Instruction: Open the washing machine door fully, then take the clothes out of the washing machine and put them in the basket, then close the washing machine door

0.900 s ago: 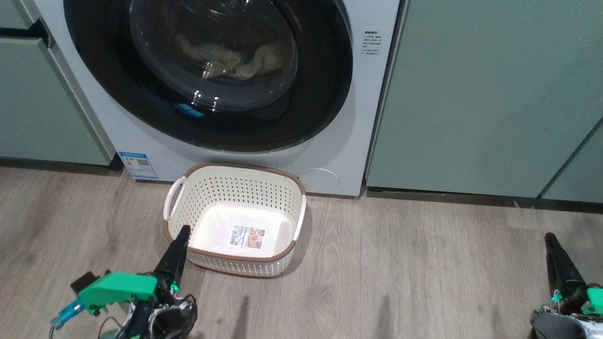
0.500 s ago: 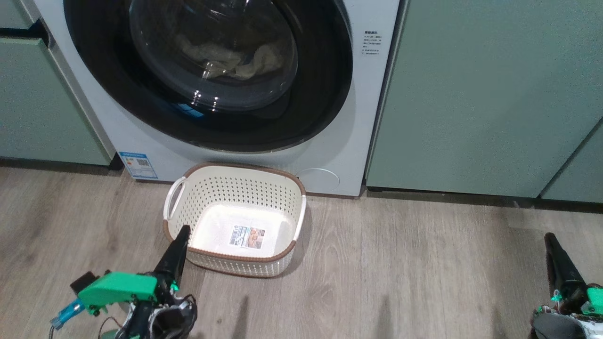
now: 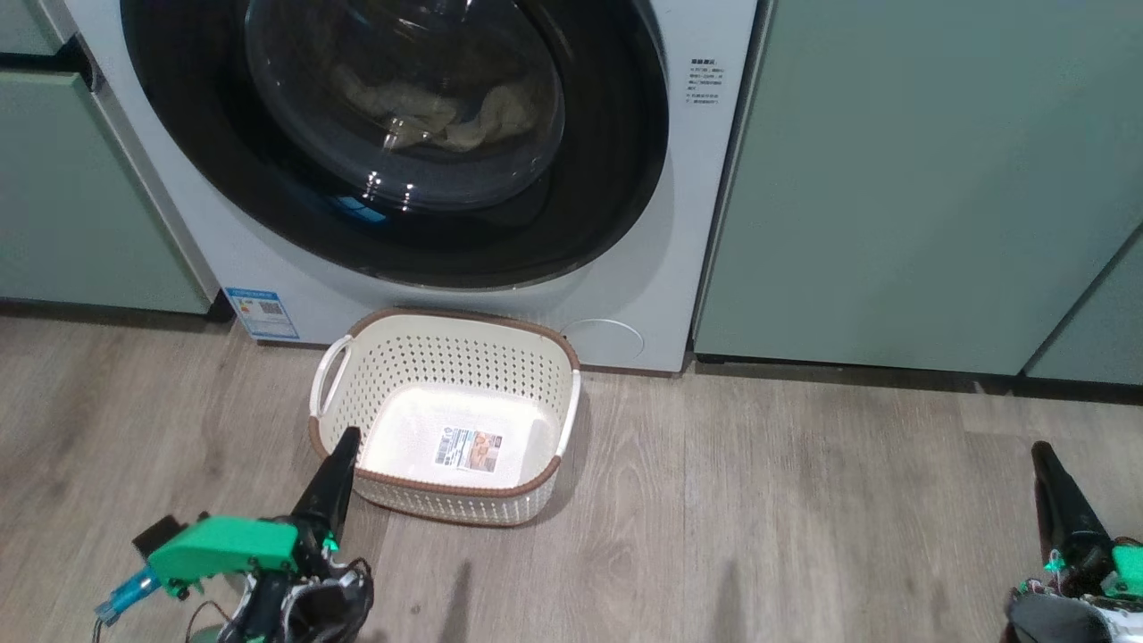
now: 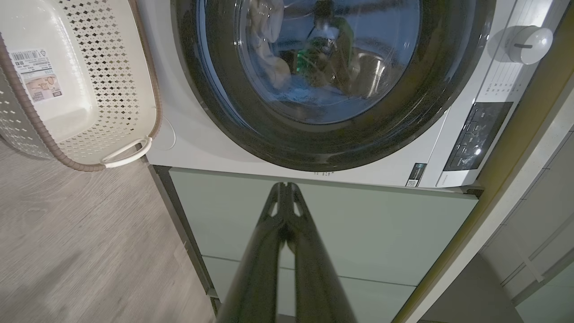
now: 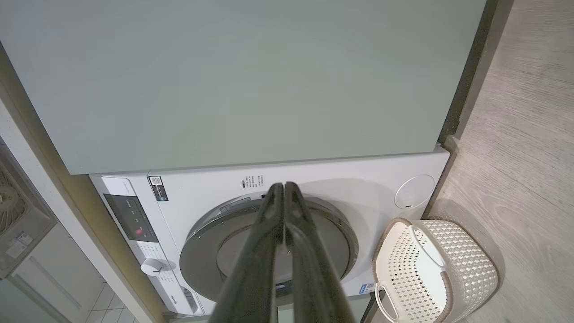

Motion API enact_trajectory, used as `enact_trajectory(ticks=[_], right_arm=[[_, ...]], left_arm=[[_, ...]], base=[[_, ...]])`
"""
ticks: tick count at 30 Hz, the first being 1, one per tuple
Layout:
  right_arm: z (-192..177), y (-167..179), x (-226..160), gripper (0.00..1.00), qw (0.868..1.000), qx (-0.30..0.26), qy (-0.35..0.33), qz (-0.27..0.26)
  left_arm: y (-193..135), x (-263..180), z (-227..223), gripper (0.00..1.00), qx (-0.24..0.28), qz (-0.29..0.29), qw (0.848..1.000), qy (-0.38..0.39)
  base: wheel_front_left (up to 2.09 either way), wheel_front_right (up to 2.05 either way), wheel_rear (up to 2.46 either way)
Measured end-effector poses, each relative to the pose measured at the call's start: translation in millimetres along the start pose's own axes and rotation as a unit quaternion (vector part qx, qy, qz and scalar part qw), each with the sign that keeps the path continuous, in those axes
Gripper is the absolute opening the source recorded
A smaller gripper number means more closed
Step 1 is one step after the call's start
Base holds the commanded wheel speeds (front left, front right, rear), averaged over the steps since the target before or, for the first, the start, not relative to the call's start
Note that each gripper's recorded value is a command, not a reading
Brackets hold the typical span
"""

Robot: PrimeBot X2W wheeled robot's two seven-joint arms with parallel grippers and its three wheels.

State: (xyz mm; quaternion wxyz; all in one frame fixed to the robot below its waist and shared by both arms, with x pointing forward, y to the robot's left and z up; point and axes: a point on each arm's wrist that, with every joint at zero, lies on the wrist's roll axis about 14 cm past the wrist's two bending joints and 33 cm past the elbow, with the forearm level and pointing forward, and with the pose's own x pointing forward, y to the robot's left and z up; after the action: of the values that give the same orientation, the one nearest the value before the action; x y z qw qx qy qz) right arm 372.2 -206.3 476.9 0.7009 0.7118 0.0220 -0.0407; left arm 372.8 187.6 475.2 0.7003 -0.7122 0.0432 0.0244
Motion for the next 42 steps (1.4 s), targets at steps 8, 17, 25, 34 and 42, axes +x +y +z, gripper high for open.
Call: enact_trajectory(ticks=[8,17,25,34,42], right_arm=[[0.2,0.0,0.0,0.00,1.000,0.000,0.000,0.000],[0.4,0.0,0.0,0.00,1.000,0.000,-0.001,0.000],[0.4,0.0,0.0,0.00,1.000,0.000,-0.001,0.000],[0.6,0.0,-0.1,0.00,1.000,0.000,-0.001,0.000],[0.5,0.0,-0.1,0.00,1.000,0.001,-0.001,0.000]], left_arm=[[0.0,0.0,0.2,0.00,0.001,0.000,1.000,0.000],[0.0,0.0,0.3,0.00,0.000,0.000,1.000,0.000],[0.0,0.0,0.5,0.00,0.000,0.000,1.000,-0.001],[-0.1,-0.1,1.3,0.00,0.000,0.000,1.000,-0.002],[-0.1,-0.1,1.9,0.00,0.000,0.000,1.000,-0.003]], base=[[0.00,0.00,0.00],[0.00,0.00,0.00],[0.00,0.00,0.00],[0.00,0.00,0.00],[0.00,0.00,0.00]])
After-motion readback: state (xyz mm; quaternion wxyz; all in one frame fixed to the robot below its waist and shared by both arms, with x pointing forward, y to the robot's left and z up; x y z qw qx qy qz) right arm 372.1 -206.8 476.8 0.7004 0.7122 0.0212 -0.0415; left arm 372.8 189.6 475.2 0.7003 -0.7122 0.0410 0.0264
